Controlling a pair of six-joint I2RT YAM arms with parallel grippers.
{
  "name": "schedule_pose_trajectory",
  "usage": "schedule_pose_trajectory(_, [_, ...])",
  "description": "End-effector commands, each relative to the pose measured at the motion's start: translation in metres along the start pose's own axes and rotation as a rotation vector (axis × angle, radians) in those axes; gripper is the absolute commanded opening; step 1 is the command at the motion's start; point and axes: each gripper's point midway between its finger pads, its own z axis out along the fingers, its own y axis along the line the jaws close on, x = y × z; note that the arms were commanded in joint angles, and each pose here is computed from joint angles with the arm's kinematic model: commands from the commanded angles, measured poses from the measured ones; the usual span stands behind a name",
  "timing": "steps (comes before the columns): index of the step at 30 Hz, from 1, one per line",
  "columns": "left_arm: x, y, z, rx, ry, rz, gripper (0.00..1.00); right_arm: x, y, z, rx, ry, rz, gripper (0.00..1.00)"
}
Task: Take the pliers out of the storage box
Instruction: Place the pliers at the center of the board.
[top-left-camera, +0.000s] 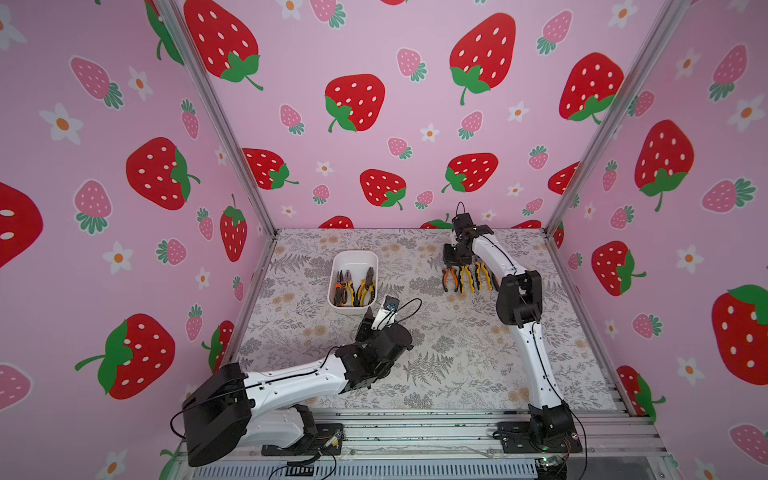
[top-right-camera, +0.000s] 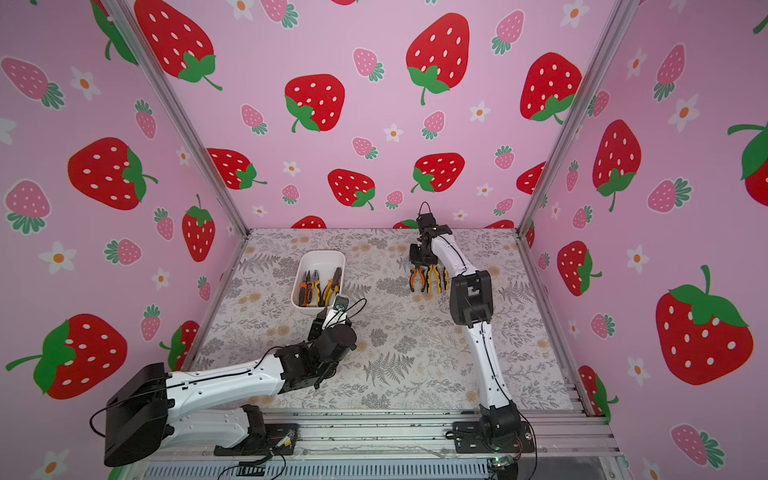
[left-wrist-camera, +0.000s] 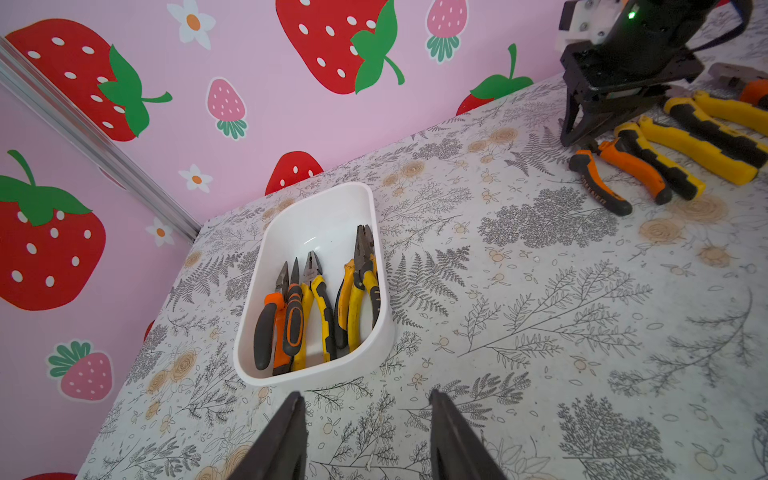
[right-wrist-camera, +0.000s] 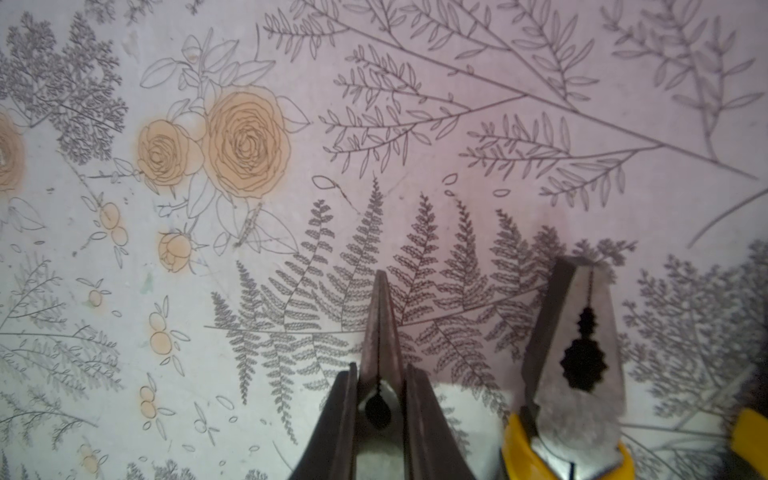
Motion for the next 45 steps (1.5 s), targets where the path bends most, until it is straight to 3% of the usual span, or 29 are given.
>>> schedule_pose_trajectory(1, [-0.009, 0.002, -0.001, 0.002, -0.014, -0.036, 0.49, 0.006, -0.008, 0.014, 0.006, 0.028, 0.01, 0.1])
schedule_pose_trajectory(18, [-0.008, 0.004, -0.001, 0.001, -0.011, -0.045, 0.49, 0.013, 0.009, 0.018, -0.097, 0.058, 0.046, 0.12])
schedule_pose_trajectory(27, [-0.007, 0.006, -0.001, 0.0, -0.011, -0.05, 0.49, 0.013, 0.007, 0.02, -0.085, 0.056, 0.061, 0.13])
schedule_pose_trajectory(45, [-0.007, 0.005, 0.001, -0.001, -0.003, -0.047, 0.49, 0.018, 0.002, 0.026, -0.061, 0.075, 0.029, 0.39])
